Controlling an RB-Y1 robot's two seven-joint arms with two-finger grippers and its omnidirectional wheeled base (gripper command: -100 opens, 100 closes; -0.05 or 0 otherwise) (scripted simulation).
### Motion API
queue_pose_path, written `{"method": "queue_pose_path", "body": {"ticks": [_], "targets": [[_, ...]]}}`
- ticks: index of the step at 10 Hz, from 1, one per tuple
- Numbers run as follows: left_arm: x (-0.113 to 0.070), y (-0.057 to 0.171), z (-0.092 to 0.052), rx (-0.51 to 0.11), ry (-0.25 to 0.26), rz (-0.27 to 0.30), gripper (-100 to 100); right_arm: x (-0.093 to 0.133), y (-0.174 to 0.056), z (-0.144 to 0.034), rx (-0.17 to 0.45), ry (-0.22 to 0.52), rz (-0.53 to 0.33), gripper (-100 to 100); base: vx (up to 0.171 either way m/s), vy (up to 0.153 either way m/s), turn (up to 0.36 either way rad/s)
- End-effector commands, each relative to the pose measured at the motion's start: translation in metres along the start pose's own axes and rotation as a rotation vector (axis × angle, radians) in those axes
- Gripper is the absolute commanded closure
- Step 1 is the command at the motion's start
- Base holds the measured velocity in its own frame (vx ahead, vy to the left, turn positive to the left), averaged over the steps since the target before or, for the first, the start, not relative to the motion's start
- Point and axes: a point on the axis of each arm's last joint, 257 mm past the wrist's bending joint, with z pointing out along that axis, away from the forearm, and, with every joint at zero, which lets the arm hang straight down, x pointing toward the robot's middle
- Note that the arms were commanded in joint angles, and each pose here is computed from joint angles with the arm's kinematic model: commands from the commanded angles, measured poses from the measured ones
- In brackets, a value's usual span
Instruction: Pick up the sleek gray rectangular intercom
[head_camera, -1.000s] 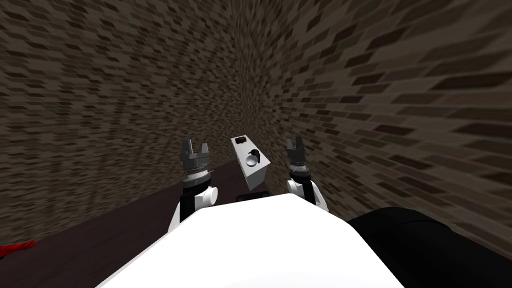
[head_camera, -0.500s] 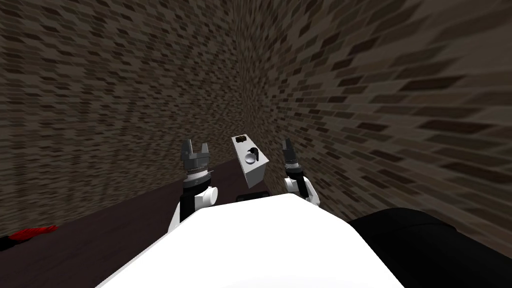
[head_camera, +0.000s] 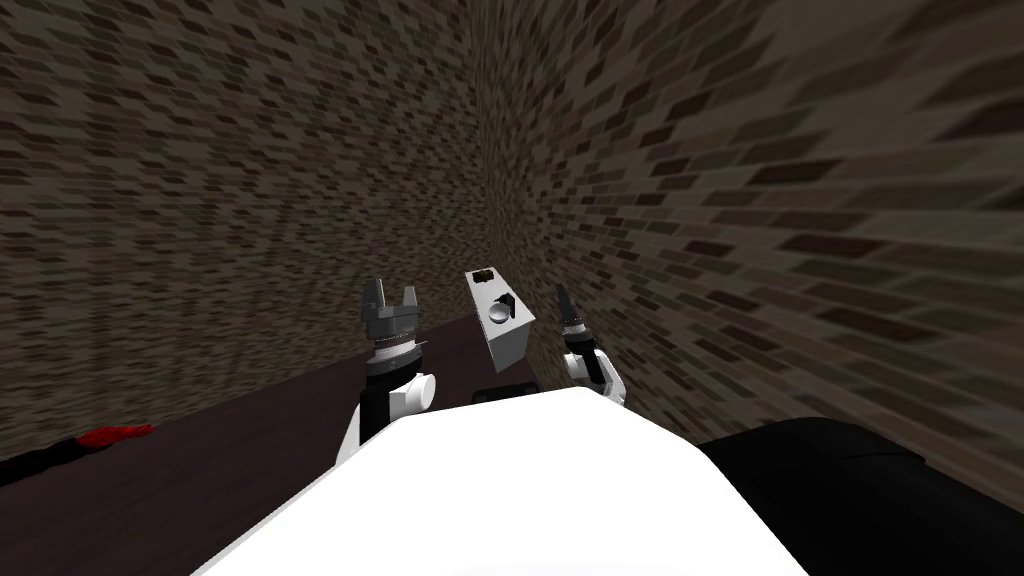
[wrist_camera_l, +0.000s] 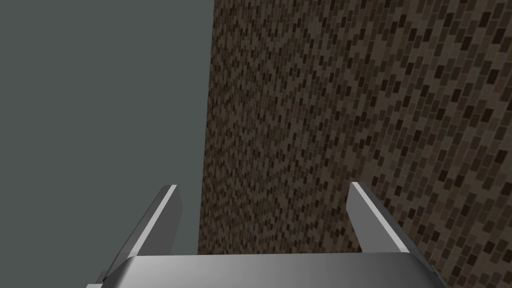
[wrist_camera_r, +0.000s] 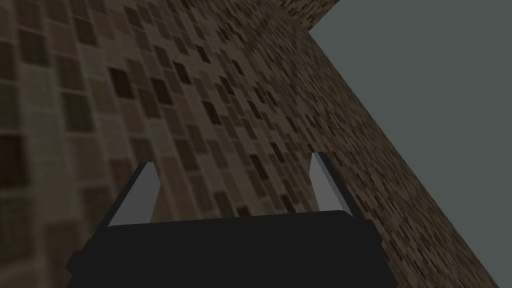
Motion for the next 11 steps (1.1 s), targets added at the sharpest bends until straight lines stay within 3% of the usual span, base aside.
{"method": "queue_pose_path", "body": {"ticks": [1,11], "targets": [[0.000,0.000,0.000,0.000,0.000,0.000,0,0.017,-0.016,0.000,0.031,0.032,-0.049,-100,-0.067,-0.044,0.048],[0.000,0.000,0.000,0.000,0.000,0.000,0,0.094,-0.093,-0.016,0.142,0.232,-0.283,-100,-0.008,-0.004,0.021]]}}
